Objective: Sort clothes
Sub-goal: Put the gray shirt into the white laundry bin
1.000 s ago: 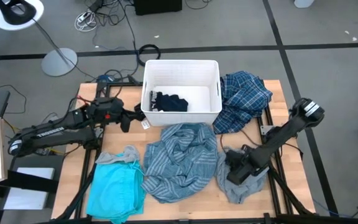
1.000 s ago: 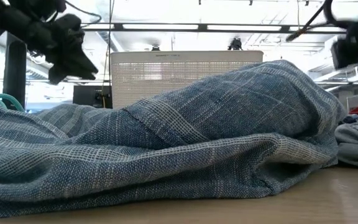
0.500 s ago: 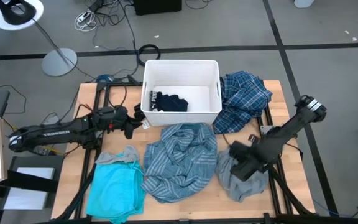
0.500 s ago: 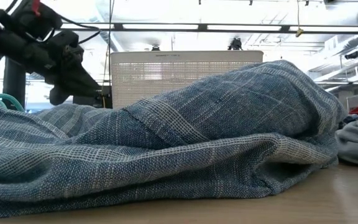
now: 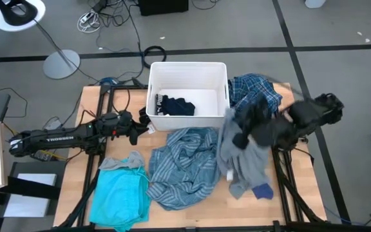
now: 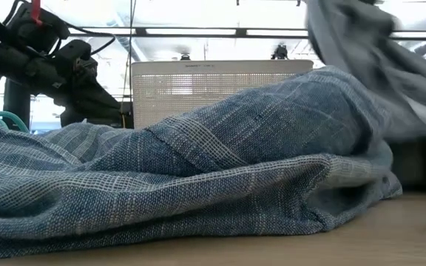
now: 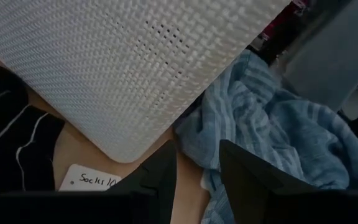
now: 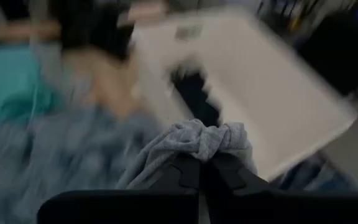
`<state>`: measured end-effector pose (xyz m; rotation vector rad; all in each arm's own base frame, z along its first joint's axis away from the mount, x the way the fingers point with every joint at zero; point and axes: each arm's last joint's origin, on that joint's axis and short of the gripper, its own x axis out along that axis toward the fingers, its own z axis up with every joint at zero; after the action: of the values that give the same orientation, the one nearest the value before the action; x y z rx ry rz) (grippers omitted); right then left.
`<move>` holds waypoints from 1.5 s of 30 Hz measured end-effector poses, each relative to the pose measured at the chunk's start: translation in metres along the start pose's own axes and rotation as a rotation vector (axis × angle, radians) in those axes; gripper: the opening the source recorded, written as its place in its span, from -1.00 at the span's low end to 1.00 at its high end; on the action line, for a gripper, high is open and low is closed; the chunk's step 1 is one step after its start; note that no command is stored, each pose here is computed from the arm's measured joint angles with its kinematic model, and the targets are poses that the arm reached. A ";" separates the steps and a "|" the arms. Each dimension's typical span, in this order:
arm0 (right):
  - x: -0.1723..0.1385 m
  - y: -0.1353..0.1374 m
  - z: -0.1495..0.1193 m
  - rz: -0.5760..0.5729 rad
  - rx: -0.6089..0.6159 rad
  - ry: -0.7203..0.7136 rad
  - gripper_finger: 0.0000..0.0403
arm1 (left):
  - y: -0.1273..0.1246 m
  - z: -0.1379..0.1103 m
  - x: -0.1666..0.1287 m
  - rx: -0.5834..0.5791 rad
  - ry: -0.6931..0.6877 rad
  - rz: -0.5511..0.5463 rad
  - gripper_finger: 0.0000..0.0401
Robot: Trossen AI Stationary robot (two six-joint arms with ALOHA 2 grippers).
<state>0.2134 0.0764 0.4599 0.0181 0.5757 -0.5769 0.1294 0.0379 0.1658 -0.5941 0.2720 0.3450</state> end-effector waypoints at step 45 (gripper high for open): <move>0.160 -0.165 0.149 0.144 0.244 -0.452 -0.99 | 0.001 0.001 0.000 0.093 -0.016 0.034 -0.37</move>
<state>0.3127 -0.1700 0.5258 0.1542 0.0614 -0.4869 0.1291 0.0390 0.1657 -0.4950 0.2812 0.3678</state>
